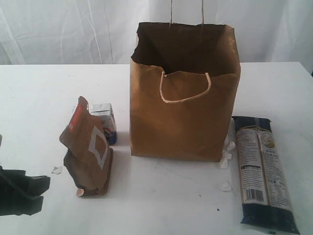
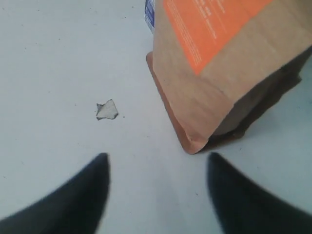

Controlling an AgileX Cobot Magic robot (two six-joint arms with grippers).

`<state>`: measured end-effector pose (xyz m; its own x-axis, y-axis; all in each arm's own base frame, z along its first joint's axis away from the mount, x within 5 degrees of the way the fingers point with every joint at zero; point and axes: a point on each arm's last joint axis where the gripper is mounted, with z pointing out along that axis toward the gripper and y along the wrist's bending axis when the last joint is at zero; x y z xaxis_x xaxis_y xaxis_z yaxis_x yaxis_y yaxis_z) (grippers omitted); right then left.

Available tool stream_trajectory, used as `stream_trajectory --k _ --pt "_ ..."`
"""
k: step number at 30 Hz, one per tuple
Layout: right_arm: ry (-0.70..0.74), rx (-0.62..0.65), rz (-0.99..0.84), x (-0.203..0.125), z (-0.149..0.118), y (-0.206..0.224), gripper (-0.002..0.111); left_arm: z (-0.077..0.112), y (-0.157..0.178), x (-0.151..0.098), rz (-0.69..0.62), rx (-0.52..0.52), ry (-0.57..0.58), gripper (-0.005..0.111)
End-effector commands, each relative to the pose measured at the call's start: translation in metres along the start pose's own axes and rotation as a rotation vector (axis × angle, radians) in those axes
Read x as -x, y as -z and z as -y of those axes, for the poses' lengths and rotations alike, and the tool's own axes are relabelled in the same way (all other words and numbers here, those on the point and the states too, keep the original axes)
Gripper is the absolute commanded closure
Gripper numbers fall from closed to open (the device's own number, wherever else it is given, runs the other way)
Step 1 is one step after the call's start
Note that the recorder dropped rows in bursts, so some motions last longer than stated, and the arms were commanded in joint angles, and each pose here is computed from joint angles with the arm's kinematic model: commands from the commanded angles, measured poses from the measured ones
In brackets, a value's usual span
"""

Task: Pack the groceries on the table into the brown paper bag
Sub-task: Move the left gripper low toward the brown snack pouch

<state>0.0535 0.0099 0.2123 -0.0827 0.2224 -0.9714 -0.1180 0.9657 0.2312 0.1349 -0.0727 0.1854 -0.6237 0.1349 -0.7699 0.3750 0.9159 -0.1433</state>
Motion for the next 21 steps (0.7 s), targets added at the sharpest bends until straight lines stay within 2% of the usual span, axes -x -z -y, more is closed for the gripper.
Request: stream_trajectory --k 1,7,14,19,21 --pt "0.0 -0.006 0.005 0.0 0.001 0.0 0.108 -0.001 0.001 0.002 0.046 0.015 0.009 0.002" --pt "0.0 -0.006 0.005 0.0 0.001 0.0 0.108 -0.002 0.001 0.004 0.07 0.023 0.046 0.002" --pt "0.0 -0.006 0.005 0.0 0.001 0.0 0.108 0.01 0.004 -0.004 -0.139 -0.075 0.175 0.002" --pt "0.0 -0.006 0.005 0.0 0.001 0.0 0.108 0.016 0.003 0.0 -0.093 -0.092 0.293 0.002" --pt "0.0 -0.006 0.005 0.0 0.001 0.0 0.108 0.025 0.002 -0.001 -0.093 -0.13 0.274 0.002"
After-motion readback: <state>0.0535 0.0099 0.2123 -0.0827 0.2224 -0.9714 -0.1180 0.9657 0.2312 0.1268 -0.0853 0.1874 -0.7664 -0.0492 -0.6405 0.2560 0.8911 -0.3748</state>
